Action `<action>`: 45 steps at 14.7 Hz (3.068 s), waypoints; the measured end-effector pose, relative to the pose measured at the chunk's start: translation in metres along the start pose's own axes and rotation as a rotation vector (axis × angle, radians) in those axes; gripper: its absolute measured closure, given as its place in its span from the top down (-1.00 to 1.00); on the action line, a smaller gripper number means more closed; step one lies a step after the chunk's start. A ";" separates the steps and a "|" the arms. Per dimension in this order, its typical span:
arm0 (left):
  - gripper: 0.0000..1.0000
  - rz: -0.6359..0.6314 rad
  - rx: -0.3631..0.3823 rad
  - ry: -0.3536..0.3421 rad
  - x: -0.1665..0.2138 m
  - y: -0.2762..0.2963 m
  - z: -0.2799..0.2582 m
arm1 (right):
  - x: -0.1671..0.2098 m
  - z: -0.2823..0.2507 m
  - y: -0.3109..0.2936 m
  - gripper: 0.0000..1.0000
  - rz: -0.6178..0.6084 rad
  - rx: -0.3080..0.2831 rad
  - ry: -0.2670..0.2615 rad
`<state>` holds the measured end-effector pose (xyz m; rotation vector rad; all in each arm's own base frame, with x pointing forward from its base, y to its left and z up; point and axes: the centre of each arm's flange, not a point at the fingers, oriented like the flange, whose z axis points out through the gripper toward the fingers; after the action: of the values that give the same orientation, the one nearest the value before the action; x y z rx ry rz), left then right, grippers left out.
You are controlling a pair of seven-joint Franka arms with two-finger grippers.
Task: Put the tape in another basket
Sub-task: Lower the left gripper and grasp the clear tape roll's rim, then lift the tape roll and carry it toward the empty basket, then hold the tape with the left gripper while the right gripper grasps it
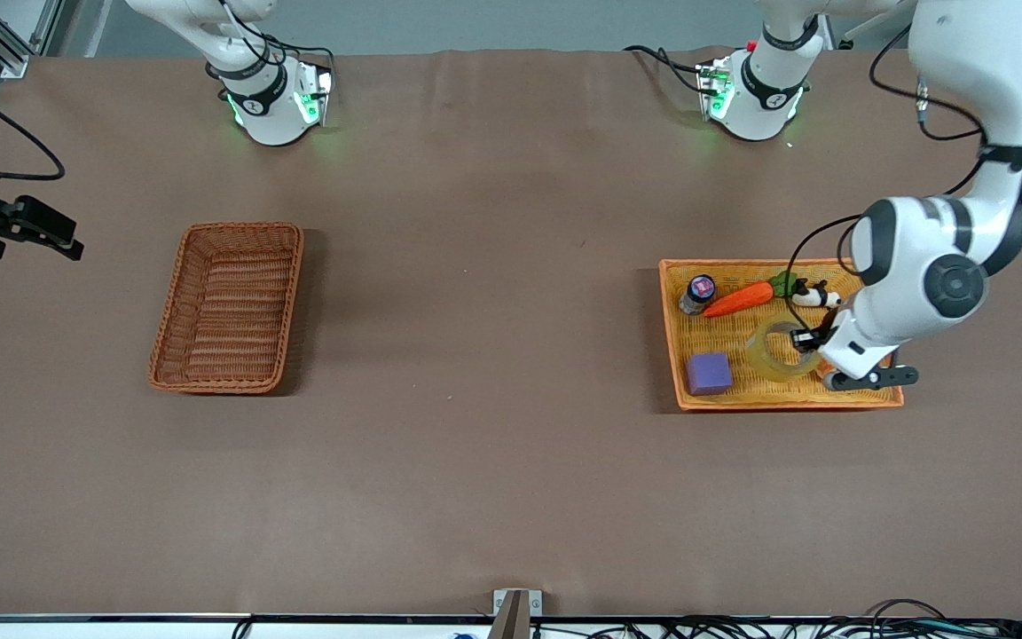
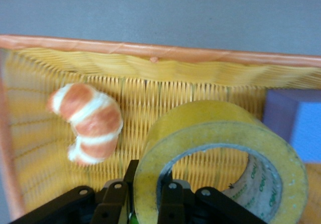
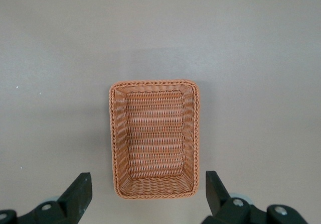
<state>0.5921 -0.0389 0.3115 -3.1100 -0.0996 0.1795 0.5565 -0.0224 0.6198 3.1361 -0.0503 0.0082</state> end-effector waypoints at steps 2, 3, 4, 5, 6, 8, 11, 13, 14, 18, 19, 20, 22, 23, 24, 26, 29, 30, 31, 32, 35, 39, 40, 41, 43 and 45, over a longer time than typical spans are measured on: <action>-0.58 0.024 -0.001 -0.026 -0.004 0.013 -0.051 | 0.000 0.000 0.003 1.00 0.005 0.000 0.000; -0.58 0.051 -0.004 -0.032 -0.008 0.029 -0.073 | 0.000 0.000 0.004 1.00 0.007 0.000 0.000; -0.58 0.071 -0.007 -0.032 -0.012 0.052 -0.090 | 0.000 0.000 0.004 1.00 0.006 0.000 0.000; -0.58 0.085 -0.012 -0.026 -0.017 0.077 -0.103 | 0.000 0.000 0.003 1.00 0.005 0.000 -0.002; -0.58 0.092 -0.018 -0.016 -0.022 0.105 -0.114 | -0.001 0.000 0.003 1.00 0.005 0.000 -0.005; -0.58 0.113 -0.033 -0.005 -0.042 0.166 -0.129 | -0.001 0.001 0.004 1.00 0.006 0.000 -0.007; -0.58 0.170 -0.053 -0.011 -0.077 0.244 -0.132 | -0.001 0.001 0.005 1.00 0.009 0.000 -0.007; -0.58 0.184 -0.056 -0.024 -0.100 0.286 -0.128 | -0.001 0.001 0.004 1.00 0.007 0.000 -0.010; -0.58 0.198 -0.054 -0.030 -0.112 0.304 -0.124 | -0.002 0.001 0.004 1.00 0.007 0.000 -0.014; -0.58 0.250 -0.040 -0.084 -0.161 0.396 -0.087 | -0.001 0.002 0.000 1.00 -0.001 0.000 -0.014; -0.58 0.245 -0.033 -0.096 -0.168 0.419 -0.073 | -0.001 0.002 -0.002 1.00 -0.003 0.000 -0.014; -0.58 0.235 -0.026 -0.111 -0.171 0.439 -0.055 | -0.002 0.002 -0.002 1.00 -0.004 0.000 -0.016; -0.58 0.219 -0.026 -0.148 -0.167 0.466 -0.018 | -0.002 0.005 -0.002 1.00 -0.003 0.000 -0.022; -0.58 0.215 -0.035 -0.159 -0.162 0.475 -0.001 | -0.002 0.006 -0.002 1.00 -0.003 0.000 -0.024; -0.58 0.214 -0.054 -0.159 -0.158 0.483 0.013 | -0.001 0.007 -0.002 1.00 -0.003 0.000 -0.024; -0.58 0.212 -0.088 -0.149 -0.153 0.495 0.035 | 0.002 0.010 -0.002 1.00 -0.004 0.001 -0.014; -0.58 0.225 -0.091 -0.117 -0.152 0.506 0.062 | 0.009 0.022 -0.005 1.00 -0.009 0.007 -0.011; -0.58 0.230 -0.097 -0.090 -0.150 0.510 0.070 | 0.011 0.024 -0.007 1.00 -0.013 0.008 -0.013; -0.58 0.230 -0.101 -0.063 -0.148 0.514 0.078 | 0.012 0.026 -0.009 1.00 -0.016 0.008 -0.014; -0.58 0.230 -0.101 -0.046 -0.147 0.517 0.089 | 0.013 0.028 -0.011 1.00 -0.019 0.009 -0.017; -0.58 0.235 -0.119 -0.014 -0.148 0.525 0.108 | 0.015 0.037 -0.027 1.00 -0.047 0.012 -0.011; -0.50 0.231 -0.158 0.013 -0.142 0.534 0.114 | 0.017 0.070 -0.084 1.00 -0.129 0.026 0.008; -0.46 0.233 -0.157 0.010 -0.143 0.536 0.118 | 0.017 0.081 -0.097 1.00 -0.136 0.036 0.000; -0.44 0.236 -0.157 0.008 -0.146 0.538 0.121 | 0.018 0.095 -0.108 1.00 -0.137 0.049 -0.012; -0.08 0.241 -0.168 0.018 -0.147 0.543 0.115 | 0.021 0.126 -0.127 1.00 -0.136 0.070 -0.016; 0.29 0.237 -0.189 0.043 -0.142 0.545 0.094 | 0.020 0.158 -0.153 1.00 -0.112 0.083 -0.021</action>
<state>0.4745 -0.5900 0.2190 -3.3040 0.2699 0.1135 0.5820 0.1293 0.4612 3.2173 0.1295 -0.0230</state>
